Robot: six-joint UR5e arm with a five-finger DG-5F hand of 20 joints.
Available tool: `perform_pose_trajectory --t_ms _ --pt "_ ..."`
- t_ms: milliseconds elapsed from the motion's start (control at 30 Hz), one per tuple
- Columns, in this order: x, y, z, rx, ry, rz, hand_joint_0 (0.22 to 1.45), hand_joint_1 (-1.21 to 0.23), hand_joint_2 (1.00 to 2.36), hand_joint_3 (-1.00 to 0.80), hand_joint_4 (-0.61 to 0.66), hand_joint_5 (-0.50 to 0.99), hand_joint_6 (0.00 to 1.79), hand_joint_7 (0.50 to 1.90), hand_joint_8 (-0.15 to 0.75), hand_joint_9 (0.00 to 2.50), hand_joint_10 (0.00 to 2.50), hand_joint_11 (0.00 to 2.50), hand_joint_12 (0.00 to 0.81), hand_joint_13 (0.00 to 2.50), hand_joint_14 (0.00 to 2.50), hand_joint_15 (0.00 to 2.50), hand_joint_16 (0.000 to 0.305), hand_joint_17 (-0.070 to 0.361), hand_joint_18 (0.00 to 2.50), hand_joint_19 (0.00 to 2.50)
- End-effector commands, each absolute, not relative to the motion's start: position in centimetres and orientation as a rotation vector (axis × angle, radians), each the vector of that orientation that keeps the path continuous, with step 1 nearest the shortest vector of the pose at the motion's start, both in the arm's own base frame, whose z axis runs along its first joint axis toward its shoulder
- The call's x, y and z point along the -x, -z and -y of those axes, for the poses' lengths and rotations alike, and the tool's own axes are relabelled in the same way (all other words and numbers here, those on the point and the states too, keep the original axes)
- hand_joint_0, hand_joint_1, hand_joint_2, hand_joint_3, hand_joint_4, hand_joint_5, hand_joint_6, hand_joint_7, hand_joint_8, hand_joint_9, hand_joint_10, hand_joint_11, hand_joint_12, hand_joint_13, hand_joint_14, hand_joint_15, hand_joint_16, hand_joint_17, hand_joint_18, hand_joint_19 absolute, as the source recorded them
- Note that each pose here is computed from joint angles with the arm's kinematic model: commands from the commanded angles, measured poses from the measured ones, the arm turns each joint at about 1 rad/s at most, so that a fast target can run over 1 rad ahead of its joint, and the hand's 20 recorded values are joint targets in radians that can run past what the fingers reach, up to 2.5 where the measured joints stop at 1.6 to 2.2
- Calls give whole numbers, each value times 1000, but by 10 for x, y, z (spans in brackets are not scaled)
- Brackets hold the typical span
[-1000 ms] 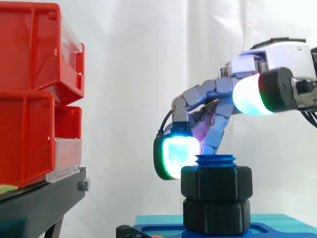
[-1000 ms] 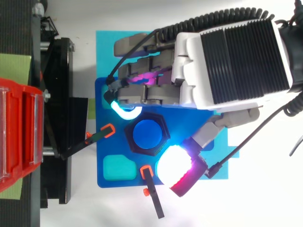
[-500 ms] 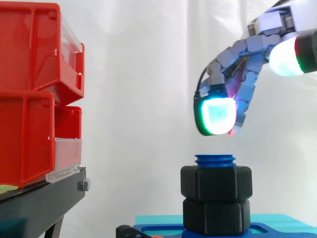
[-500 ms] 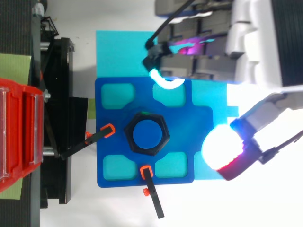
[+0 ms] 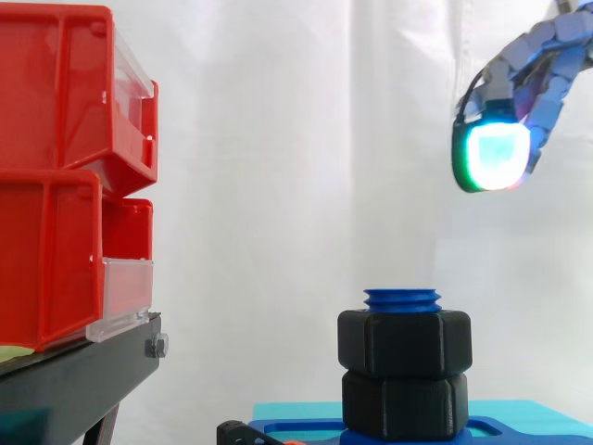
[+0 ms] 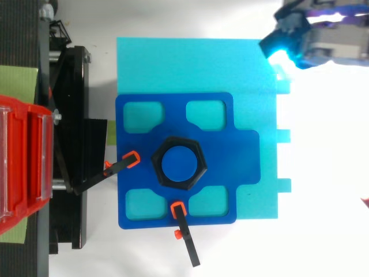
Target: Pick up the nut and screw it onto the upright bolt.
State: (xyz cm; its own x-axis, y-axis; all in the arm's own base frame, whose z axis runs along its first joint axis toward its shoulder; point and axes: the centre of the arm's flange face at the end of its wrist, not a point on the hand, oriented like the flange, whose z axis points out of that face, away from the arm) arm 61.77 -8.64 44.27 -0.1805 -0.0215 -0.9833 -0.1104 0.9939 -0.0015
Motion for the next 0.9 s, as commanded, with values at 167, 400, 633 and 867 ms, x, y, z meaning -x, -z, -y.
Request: perform_pose_trajectory --t_ms 167,400,633,867 --pt "-576 -417 78 -36 -76 -1744 502 -314 1000 -500 217 -157 502 770 259 689 0 0 322 359 0 0 33 75 51 0" --pt "-569 -399 72 -143 -109 -1686 506 -377 1000 -500 175 -199 502 680 247 459 0 0 351 143 0 0 40 89 0 0" --pt "-574 -403 74 -262 -171 -1625 500 -392 1000 -500 157 -220 501 642 245 319 0 0 376 55 0 0 45 101 0 0" --pt "-574 -402 77 -318 -182 -1620 484 -347 1000 -500 135 -231 501 651 236 231 0 0 383 0 0 0 47 107 0 0"
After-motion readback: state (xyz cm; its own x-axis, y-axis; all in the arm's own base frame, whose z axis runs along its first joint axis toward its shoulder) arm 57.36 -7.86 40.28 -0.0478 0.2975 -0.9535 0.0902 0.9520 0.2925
